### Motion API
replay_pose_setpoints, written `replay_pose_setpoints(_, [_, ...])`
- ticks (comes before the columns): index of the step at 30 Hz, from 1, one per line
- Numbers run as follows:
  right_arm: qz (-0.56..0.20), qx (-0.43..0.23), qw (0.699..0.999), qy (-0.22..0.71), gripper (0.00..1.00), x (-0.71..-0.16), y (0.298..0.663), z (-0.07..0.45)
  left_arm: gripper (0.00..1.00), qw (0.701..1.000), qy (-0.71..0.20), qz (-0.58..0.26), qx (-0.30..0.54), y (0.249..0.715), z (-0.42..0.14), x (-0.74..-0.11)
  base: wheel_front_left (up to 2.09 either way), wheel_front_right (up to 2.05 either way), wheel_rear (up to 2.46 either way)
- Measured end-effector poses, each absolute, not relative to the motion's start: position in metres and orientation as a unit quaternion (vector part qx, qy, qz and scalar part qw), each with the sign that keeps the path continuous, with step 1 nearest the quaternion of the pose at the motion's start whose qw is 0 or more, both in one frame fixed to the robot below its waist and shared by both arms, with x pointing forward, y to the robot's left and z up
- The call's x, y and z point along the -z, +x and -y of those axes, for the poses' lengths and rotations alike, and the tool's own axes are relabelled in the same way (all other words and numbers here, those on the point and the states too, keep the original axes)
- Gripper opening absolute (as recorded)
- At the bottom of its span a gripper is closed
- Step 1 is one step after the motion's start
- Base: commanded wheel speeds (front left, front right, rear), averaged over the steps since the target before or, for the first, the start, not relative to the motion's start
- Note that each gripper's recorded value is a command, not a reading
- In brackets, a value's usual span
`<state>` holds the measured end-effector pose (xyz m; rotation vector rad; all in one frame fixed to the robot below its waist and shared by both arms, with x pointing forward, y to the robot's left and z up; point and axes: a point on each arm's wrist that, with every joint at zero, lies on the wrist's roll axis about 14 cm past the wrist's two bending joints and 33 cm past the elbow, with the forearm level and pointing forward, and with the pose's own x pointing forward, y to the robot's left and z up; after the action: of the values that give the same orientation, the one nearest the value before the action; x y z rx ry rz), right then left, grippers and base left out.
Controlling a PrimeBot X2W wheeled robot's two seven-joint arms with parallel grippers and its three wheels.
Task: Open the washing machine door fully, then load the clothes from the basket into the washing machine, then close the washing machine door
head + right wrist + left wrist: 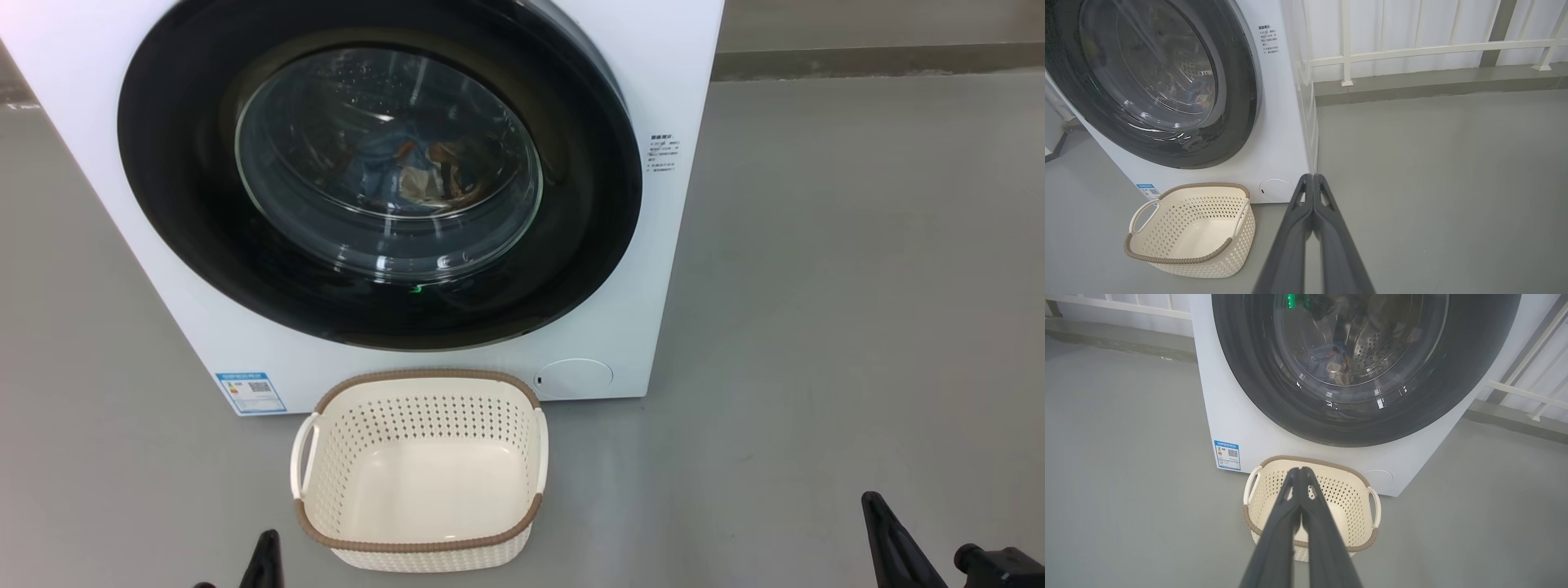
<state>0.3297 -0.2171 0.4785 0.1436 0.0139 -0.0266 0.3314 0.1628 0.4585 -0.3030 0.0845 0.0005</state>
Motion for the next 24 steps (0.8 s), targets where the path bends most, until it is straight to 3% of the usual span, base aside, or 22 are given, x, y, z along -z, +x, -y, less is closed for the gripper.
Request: replay_pose_setpoints(24, [-0.021,0.042,0.976,0.214,0.00,-0.4723,0.3353,0.2216,0.00,0.958,-0.277,-0.063,-0.029,0.3362,-0.1720,-0.4526,0.00,0.00,0.00])
